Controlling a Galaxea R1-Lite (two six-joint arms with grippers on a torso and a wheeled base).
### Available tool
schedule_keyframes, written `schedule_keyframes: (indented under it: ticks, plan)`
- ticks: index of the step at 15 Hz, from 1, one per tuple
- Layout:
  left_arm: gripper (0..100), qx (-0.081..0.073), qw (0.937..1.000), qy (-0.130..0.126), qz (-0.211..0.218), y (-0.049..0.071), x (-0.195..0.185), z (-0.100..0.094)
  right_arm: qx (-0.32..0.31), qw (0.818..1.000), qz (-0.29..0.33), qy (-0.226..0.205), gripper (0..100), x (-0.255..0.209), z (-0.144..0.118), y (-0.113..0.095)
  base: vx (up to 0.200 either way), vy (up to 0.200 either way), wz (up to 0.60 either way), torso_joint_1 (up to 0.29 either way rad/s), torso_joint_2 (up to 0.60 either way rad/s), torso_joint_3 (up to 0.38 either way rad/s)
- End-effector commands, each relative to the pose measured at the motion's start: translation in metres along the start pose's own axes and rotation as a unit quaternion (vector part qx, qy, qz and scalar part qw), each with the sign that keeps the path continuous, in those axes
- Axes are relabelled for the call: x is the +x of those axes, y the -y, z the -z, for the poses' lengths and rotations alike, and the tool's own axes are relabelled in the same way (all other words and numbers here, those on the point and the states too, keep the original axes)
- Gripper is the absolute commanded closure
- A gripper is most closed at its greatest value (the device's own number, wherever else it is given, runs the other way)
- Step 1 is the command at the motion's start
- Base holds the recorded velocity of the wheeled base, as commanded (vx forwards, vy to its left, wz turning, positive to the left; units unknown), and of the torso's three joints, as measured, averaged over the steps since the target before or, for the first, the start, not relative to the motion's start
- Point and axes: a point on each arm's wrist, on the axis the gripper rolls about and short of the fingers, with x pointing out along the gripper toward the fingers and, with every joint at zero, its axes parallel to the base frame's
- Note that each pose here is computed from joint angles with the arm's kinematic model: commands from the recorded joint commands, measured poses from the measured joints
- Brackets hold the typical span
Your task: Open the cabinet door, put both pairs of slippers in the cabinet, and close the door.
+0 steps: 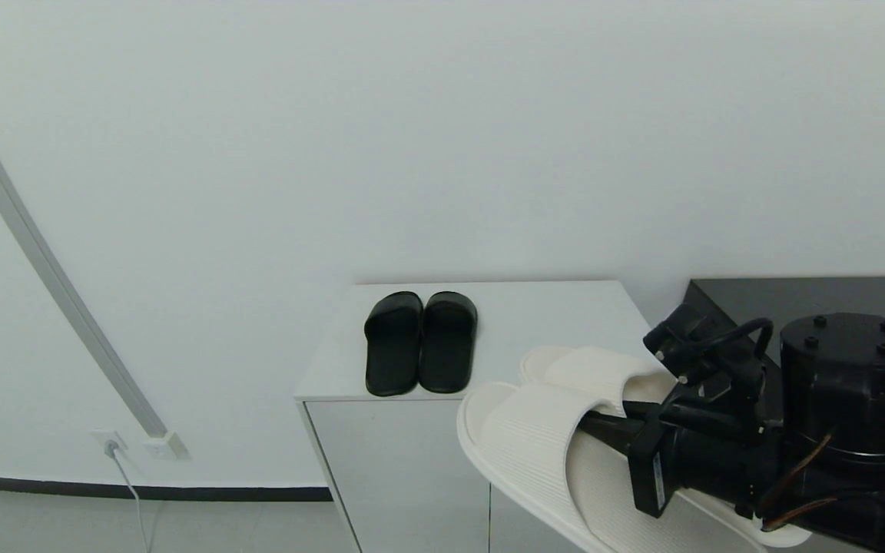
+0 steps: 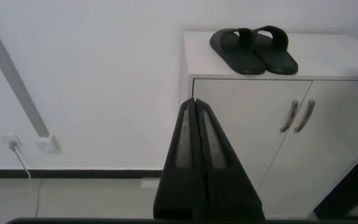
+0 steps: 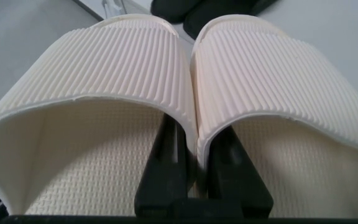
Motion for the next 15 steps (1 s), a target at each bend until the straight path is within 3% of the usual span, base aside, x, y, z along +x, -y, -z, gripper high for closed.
schedule_keyframes:
  ticks: [1, 7, 14, 15]
  plan:
    - [100, 0.000, 1.0000, -0.001, 0.000, 0.0000, 0.0001, 0.0000, 0.000, 1.000, 0.000, -0.005, 100, 0.0022, 0.0021, 0.0005, 0.000, 0.000, 0.00, 0.000, 0.00, 0.000]
    - [100, 0.001, 1.0000, 0.000, -0.002, -0.0001, 0.0000, 0.0000, 0.000, 1.000, 0.001, -0.006, 100, 0.0025, 0.0026, 0.0006, 0.000, 0.000, 0.00, -0.015, 0.03, 0.016]
    - [100, 0.001, 1.0000, 0.000, 0.000, 0.0000, 0.0000, 0.0000, -0.001, 1.000, 0.001, -0.009, 100, 0.0021, 0.0047, 0.0007, 0.000, 0.000, 0.00, -0.152, 0.34, 0.183]
    - [0, 0.001, 1.0000, -0.001, 0.000, 0.0000, 0.0001, 0.0000, -0.001, 1.000, 0.001, -0.009, 100, 0.0021, 0.0047, 0.0007, 0.000, 0.000, 0.00, -0.168, 0.39, 0.212]
